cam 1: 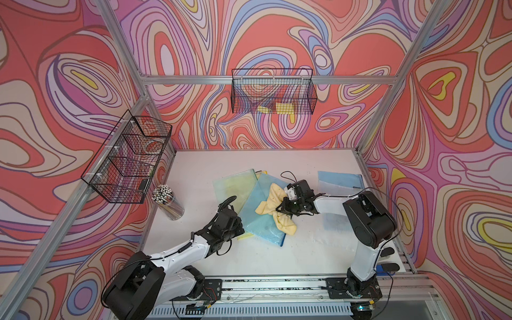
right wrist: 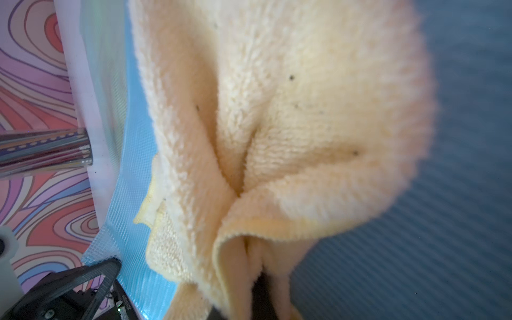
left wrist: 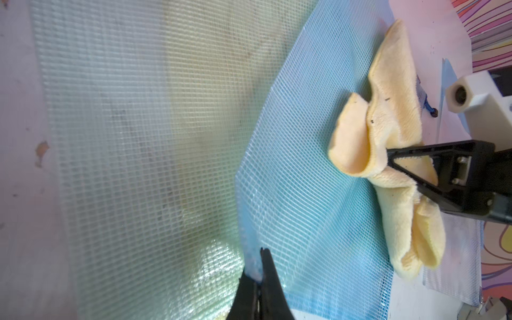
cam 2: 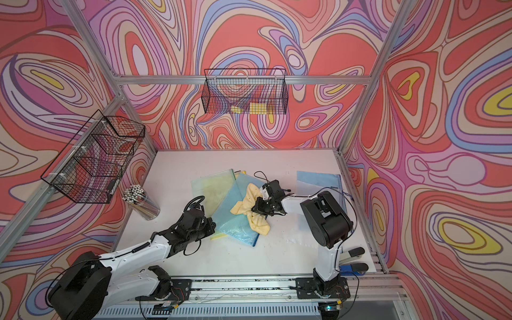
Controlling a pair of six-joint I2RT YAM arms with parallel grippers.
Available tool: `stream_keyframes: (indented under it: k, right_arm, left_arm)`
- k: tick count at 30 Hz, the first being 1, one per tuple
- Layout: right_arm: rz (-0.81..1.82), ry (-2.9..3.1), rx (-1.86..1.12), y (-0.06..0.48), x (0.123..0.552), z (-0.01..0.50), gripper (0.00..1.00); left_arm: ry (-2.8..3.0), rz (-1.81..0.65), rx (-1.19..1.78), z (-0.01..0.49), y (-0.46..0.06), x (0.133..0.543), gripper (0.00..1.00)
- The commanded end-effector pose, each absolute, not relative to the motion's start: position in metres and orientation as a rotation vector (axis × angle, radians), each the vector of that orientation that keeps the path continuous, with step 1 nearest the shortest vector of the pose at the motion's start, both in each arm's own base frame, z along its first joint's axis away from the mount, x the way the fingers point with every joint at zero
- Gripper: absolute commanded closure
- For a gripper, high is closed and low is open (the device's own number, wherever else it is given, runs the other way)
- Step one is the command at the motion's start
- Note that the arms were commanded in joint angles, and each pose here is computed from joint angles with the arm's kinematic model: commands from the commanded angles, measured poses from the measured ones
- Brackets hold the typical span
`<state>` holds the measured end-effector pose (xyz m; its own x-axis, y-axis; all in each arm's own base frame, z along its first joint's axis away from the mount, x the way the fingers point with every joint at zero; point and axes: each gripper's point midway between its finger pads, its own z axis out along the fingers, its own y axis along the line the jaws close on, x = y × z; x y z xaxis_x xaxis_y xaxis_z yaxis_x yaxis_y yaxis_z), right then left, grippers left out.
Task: Wipe the document bag
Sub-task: Wipe the dirt from the document bag.
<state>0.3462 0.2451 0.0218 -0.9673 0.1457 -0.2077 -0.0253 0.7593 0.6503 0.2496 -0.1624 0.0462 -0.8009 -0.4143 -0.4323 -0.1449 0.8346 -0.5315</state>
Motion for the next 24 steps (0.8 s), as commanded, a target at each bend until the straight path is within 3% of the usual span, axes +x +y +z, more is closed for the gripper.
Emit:
stream_keyframes:
  k: [1, 5, 9, 15, 19, 24]
  right_arm:
    - [0.752, 2.875, 0.197, 0.195, 0.322, -0.015, 1.0]
    - [0.969, 2.781, 0.121, 0.237, 0.325, 0.022, 1.0]
    - [1.009, 2.741, -0.124, 0.31, 0.314, 0.052, 1.0]
    - [1.203, 2.744, -0.312, 0.405, 0.286, 0.049, 1.0]
    - [1.257, 2.784, -0.319, 0.425, 0.278, 0.023, 1.0]
    - [1.163, 2.862, -0.292, 0.41, 0.285, -0.012, 1.0]
  left_arm:
    - [2.511, -0.592, -0.424, 0.032, -0.151, 0.238, 1.0]
    - [2.526, -0.6, -0.425, 0.027, -0.153, 0.237, 1.0]
    - [2.54, -0.619, -0.434, 0.023, -0.157, 0.237, 1.0]
    - [2.552, -0.612, -0.44, 0.019, -0.156, 0.236, 1.0]
    - [2.554, -0.611, -0.44, 0.02, -0.156, 0.236, 1.0]
    - [2.55, -0.6, -0.437, 0.022, -0.154, 0.234, 1.0]
